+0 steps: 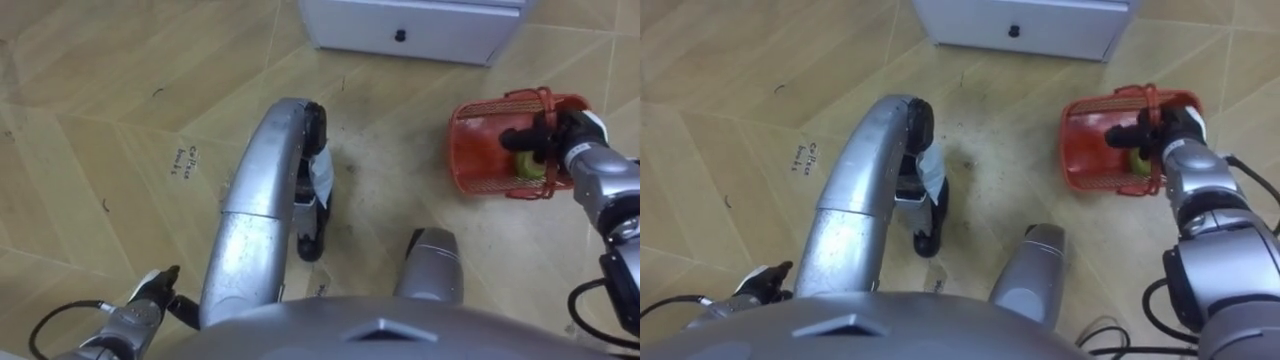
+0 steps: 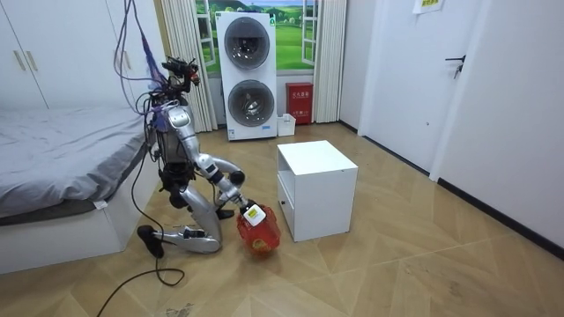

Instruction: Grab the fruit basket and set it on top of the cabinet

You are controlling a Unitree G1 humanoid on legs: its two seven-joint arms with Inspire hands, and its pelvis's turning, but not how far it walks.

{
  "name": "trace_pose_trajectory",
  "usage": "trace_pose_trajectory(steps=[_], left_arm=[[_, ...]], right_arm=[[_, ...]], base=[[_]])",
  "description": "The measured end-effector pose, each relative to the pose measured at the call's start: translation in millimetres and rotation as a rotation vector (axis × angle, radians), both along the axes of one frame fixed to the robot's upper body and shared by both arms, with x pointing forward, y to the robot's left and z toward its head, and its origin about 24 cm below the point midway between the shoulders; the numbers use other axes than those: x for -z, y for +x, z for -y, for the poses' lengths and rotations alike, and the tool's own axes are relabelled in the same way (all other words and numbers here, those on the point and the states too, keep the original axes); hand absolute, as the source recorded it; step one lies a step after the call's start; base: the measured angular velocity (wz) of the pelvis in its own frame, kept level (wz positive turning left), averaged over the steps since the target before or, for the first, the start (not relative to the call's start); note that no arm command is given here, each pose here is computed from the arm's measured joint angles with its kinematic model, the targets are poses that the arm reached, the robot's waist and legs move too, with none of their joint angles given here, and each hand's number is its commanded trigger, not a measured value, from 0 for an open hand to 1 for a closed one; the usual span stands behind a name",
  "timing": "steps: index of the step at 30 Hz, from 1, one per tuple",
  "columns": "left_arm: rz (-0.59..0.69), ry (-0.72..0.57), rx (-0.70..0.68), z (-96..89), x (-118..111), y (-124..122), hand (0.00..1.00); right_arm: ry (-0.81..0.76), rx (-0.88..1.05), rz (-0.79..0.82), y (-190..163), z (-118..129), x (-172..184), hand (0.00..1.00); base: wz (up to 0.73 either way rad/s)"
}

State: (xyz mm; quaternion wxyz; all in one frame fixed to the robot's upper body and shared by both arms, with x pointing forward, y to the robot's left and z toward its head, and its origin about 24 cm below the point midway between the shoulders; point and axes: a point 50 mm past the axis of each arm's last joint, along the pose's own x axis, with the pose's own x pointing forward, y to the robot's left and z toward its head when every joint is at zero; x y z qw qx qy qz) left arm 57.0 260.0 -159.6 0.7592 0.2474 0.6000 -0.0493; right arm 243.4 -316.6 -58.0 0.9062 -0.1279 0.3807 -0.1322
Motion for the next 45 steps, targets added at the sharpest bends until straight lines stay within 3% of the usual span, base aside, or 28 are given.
trace_pose_trajectory(steps=[19,25,27,32,35,37,45], left_arm=[[0.188,0.024,-0.050,-2.9,-17.0,72.9,0.00],[0.154,0.030,-0.150,-8.2,-12.2,48.4,0.00],[0.126,0.058,-0.187,-11.7,-9.9,32.4,0.00],[0.035,0.108,-0.253,-21.7,-7.3,-20.2,0.00],[0.043,0.121,-0.239,-22.0,-9.4,-16.2,0.00],[0.070,0.142,-0.233,-20.0,-10.4,-2.7,0.00],[0.143,0.198,-0.247,-22.8,-14.6,12.8,0.00]], right_arm=[[-0.047,-0.202,0.258,55.0,-30.7,-54.8,1.00],[-0.035,-0.309,0.376,70.9,-55.5,-81.2,1.00],[-0.023,-0.354,0.437,72.4,-67.2,-91.6,1.00],[0.031,-0.384,0.452,53.7,-84.8,-79.4,1.00],[0.010,-0.326,0.527,46.1,-66.1,-94.9,1.00],[0.016,-0.341,0.533,47.4,-71.5,-94.7,1.00],[0.022,-0.394,0.600,48.8,-81.4,-109.0,1.00]], base=[[-0.04],[-0.47],[-0.59],[-0.39],[0.76],[-0.56],[-0.13]])
